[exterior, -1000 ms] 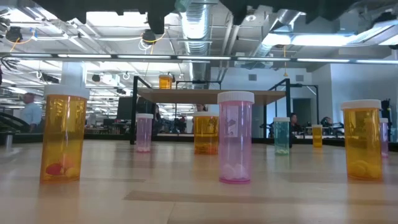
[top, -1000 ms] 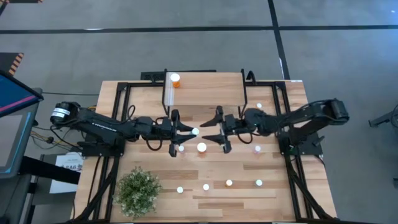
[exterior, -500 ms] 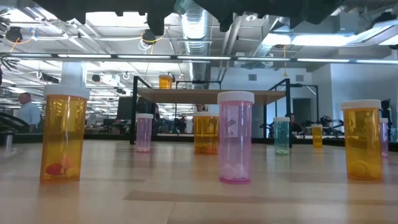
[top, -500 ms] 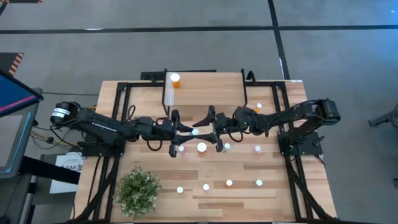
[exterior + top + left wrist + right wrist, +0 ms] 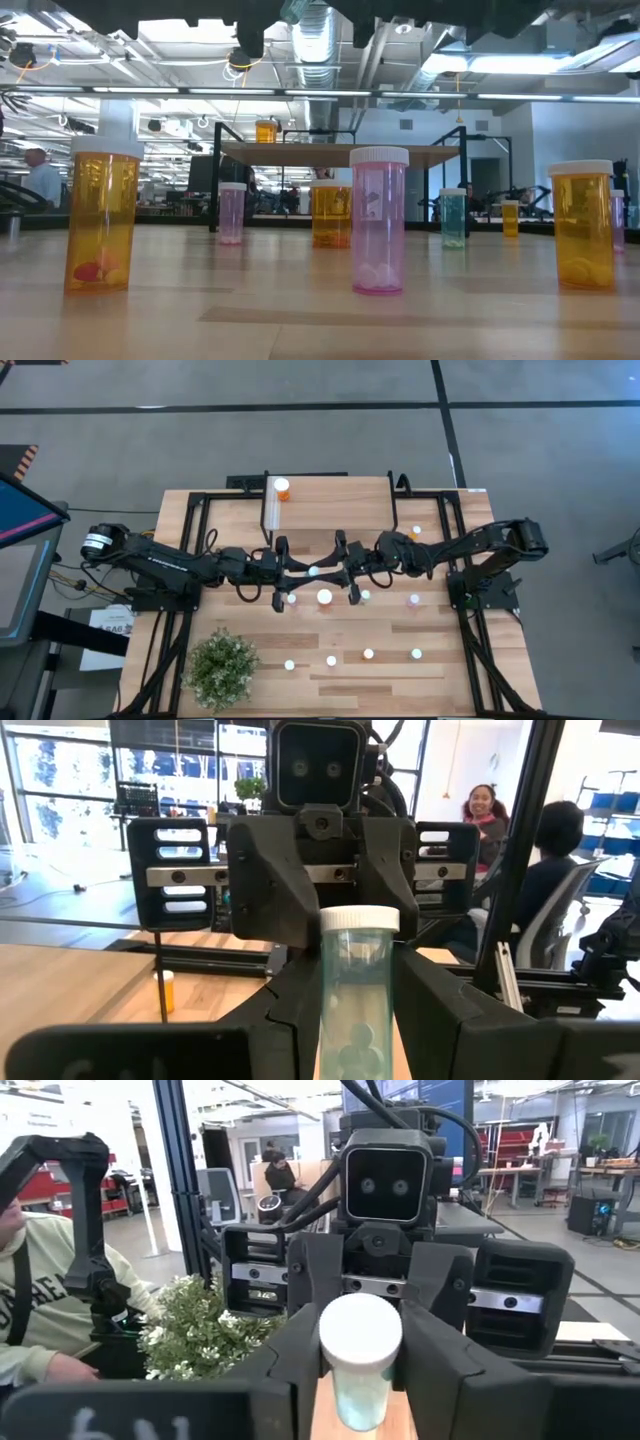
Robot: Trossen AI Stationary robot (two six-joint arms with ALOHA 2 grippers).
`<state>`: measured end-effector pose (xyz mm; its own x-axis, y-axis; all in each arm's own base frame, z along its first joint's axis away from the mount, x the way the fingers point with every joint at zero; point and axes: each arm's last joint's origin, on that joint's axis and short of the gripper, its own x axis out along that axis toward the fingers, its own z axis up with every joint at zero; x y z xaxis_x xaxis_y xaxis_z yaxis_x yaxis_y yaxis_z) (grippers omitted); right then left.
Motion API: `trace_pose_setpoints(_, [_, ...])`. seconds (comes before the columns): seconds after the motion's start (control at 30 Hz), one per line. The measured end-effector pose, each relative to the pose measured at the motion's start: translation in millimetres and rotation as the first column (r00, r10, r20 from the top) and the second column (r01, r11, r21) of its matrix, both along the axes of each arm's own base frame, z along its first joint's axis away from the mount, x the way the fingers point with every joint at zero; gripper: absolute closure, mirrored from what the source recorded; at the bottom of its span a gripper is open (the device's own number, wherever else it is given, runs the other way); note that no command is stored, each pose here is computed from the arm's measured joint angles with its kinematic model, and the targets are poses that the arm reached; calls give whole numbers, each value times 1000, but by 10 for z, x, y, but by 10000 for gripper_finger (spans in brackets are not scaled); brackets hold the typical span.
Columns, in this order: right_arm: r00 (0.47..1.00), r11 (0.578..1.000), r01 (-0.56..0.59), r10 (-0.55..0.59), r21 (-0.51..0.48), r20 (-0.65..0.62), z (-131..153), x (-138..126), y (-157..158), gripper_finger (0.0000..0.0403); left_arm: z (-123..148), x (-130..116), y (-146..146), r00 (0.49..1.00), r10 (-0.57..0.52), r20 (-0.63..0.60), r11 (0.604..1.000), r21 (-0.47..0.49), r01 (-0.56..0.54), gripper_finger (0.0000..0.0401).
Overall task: Pick and place medicine bottles onto shelf by color
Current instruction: Put the blue pill bottle on the shelf
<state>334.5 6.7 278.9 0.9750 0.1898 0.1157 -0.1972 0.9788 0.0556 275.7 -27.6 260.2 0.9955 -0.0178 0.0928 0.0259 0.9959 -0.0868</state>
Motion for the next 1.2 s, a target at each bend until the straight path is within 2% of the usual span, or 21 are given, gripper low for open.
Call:
trace_pose_setpoints(0.5, [1000, 1000, 5, -5, 1, -1, -1, 0, -20, 274, 2, -1, 1, 1000, 2, 1, 1000, -12, -2, 297])
trace_pose_setpoints(0.83, [1000, 1000, 21, -21, 3, -5, -6, 2, -68, 278, 10, -21, 11, 999, 27, -18, 1000, -12, -28, 253])
trace_pose_setpoints(1.2, [998, 998, 66, -66, 3, -1, -1, -2, -218, 276, 64, -170, 44, 980, 165, -107, 986, 7, -166, 179])
